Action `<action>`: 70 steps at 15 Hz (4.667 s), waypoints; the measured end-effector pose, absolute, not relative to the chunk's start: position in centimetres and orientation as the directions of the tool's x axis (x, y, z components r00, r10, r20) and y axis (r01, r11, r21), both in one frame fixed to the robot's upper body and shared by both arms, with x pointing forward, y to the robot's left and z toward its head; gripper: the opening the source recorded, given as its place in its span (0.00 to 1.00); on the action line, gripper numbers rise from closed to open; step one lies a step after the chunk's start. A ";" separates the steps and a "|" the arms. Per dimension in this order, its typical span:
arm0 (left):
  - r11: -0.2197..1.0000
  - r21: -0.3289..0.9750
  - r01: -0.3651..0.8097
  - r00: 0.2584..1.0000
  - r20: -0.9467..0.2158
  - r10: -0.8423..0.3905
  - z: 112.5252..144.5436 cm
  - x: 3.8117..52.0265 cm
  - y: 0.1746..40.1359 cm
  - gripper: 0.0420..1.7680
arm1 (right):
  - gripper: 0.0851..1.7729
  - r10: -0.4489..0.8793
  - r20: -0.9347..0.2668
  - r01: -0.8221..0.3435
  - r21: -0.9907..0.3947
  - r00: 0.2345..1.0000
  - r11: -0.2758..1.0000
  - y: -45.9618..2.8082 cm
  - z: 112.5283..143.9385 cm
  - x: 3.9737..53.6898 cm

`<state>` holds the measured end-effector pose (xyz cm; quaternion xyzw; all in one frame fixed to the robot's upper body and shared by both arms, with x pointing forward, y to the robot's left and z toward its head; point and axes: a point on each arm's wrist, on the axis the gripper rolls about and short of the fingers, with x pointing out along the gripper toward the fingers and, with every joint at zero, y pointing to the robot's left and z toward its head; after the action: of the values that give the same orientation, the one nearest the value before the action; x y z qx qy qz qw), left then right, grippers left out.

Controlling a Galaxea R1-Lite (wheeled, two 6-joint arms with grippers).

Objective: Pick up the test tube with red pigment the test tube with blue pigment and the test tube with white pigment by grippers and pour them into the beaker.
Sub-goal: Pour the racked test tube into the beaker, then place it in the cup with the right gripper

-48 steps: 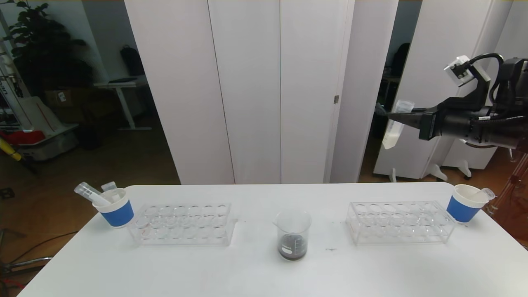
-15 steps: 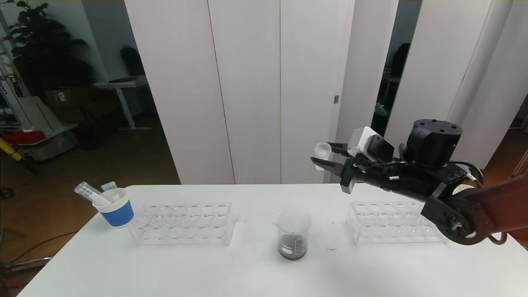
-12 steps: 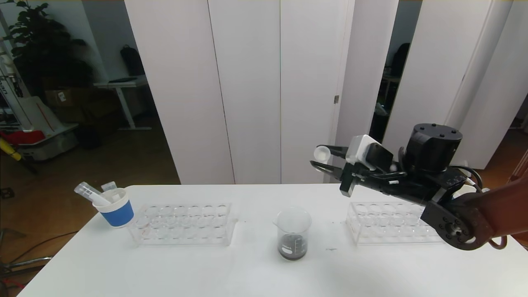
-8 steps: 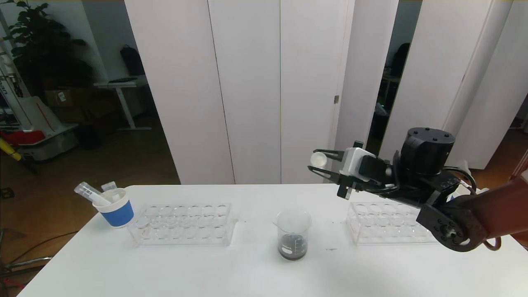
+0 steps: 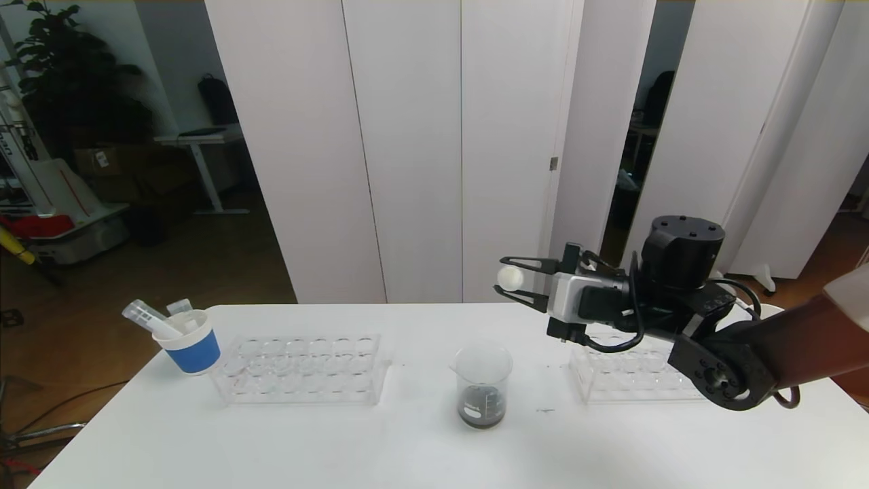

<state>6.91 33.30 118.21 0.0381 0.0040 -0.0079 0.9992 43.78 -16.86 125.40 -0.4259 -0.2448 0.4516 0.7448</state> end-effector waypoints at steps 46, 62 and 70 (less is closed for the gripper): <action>0.997 0.076 0.016 1.000 -0.009 -0.016 118.2 6.9 33.3 0.99 | 0.29 0.880 -0.058 -0.065 -0.997 0.472 -0.031 -15.8 123.6 45.0; 0.997 0.076 0.016 1.000 -0.009 -0.016 118.2 6.9 33.3 0.99 | 0.29 0.881 -0.059 -0.002 -0.998 0.470 -0.066 -14.7 123.7 44.6; 0.997 0.076 0.016 1.000 -0.009 -0.016 118.2 6.9 33.3 0.99 | 0.29 0.882 -0.059 0.021 -0.997 0.468 -0.077 -14.7 123.7 44.6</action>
<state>6.91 33.30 118.21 0.0381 0.0042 -0.0079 0.9992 44.57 -14.67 123.69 -0.6323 -0.3568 0.3725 0.5780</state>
